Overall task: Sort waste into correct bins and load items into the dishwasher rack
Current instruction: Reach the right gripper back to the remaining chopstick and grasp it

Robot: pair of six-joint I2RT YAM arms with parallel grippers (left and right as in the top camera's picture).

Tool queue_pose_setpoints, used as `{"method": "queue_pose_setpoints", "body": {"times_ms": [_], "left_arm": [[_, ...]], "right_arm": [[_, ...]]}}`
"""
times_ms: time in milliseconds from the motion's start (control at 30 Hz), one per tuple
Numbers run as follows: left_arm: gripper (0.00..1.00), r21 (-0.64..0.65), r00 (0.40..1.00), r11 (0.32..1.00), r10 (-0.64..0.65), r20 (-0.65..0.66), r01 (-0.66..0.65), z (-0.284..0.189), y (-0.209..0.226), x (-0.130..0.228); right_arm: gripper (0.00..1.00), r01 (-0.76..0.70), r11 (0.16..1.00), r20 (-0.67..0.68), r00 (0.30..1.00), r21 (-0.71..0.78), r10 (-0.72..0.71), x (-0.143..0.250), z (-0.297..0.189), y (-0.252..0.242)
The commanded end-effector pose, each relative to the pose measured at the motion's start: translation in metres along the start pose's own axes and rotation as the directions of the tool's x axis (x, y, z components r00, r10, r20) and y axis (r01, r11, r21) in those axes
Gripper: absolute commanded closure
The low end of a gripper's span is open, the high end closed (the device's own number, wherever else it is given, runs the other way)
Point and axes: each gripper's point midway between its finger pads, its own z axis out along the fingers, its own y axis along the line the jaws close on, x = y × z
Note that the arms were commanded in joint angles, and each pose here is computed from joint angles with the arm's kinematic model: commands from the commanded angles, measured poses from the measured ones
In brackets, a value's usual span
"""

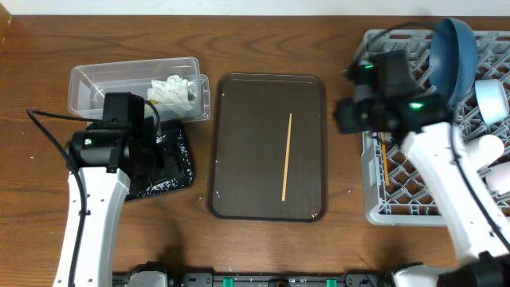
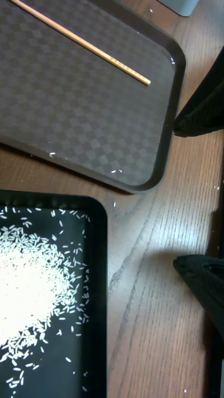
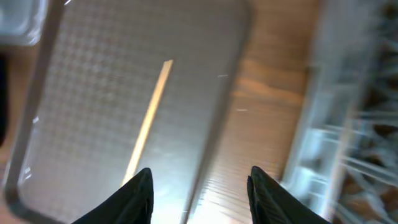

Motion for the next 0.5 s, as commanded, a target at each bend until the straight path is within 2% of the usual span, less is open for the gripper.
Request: {"method": "queue_pose_setpoints", "body": {"times_ms": [0, 233, 467], "left_arm": [[0.36, -0.012, 1.0, 1.0, 0.0, -0.002, 0.0, 0.0, 0.003, 0.0], [0.36, -0.012, 1.0, 1.0, 0.0, -0.002, 0.0, 0.0, 0.003, 0.0], [0.36, -0.012, 1.0, 1.0, 0.001, -0.002, -0.001, 0.0, 0.003, 0.0]], "right_arm": [[0.47, -0.036, 0.999, -0.113, 0.993, -0.035, 0.032, 0.023, 0.036, 0.031], [0.44, -0.056, 0.998, -0.267, 0.963, -0.022, 0.048, 0.061, 0.099, 0.073], [0.46, -0.058, 0.994, -0.389, 0.917, 0.088, 0.088, 0.105, 0.145, 0.079]]}}
